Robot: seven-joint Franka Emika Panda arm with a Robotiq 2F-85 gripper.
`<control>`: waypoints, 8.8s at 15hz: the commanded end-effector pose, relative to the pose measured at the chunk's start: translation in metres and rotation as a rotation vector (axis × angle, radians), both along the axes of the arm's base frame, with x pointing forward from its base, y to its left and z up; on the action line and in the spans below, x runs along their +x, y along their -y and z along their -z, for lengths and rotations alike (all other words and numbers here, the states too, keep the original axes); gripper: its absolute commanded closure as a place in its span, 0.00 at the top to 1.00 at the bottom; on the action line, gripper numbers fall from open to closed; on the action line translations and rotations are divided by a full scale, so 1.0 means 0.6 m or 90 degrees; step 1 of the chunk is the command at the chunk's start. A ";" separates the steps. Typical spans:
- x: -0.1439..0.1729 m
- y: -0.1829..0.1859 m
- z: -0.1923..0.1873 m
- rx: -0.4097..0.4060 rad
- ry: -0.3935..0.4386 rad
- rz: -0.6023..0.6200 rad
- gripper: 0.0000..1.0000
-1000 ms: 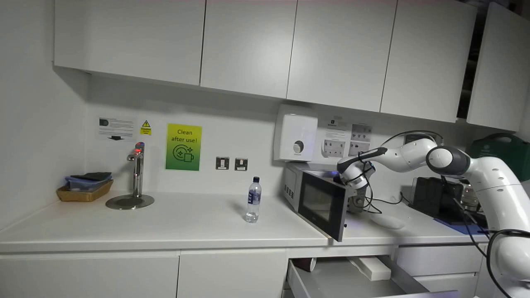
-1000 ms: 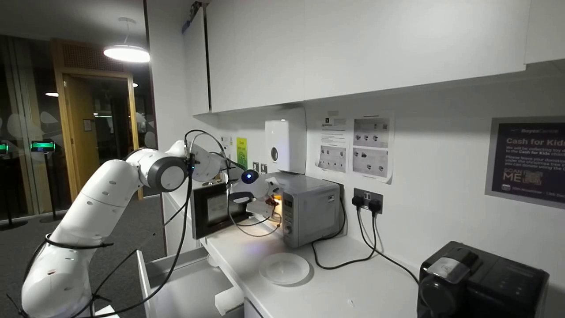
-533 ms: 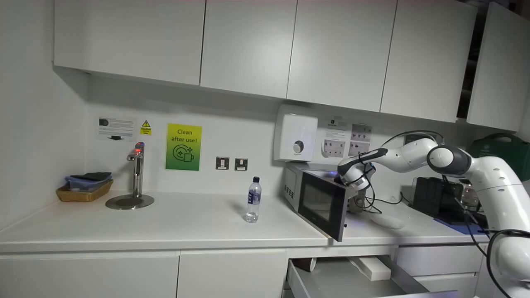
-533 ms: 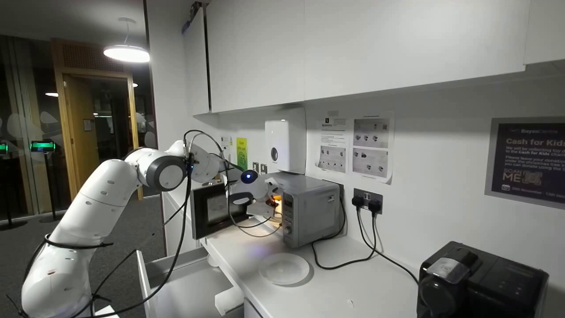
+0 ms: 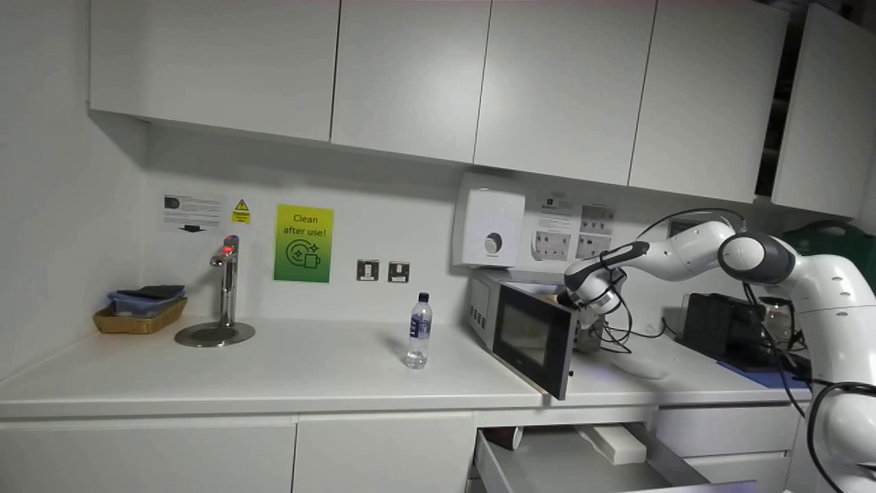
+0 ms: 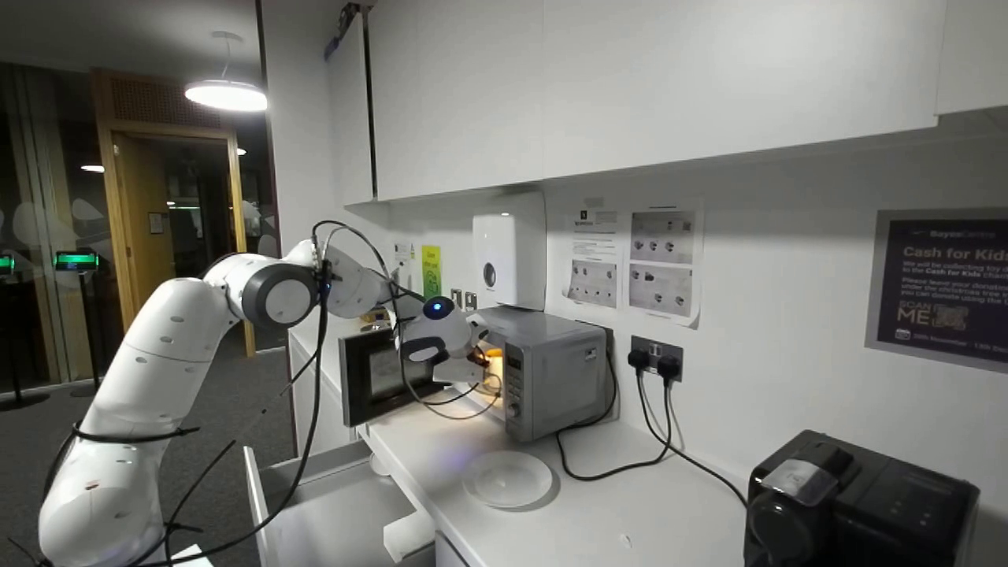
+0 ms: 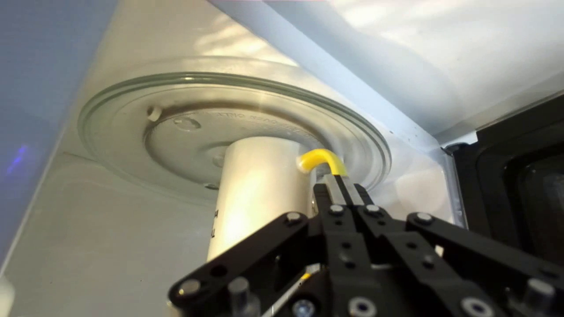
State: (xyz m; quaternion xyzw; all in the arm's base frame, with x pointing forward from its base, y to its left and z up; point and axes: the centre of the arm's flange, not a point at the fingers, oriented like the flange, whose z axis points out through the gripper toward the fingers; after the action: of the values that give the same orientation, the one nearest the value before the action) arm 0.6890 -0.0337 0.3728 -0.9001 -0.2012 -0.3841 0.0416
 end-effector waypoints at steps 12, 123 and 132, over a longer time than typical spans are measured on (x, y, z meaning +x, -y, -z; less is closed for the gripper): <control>-0.119 0.008 -0.101 -0.090 -0.102 -0.052 0.00; -0.061 0.034 -0.231 -0.303 -0.010 -0.028 0.00; -0.039 0.049 -0.225 -0.279 0.009 -0.012 0.00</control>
State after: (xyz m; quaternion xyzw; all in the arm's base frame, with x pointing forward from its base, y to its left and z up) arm 0.6341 -0.0425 0.5030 -0.8926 -0.3080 -0.2984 -0.1391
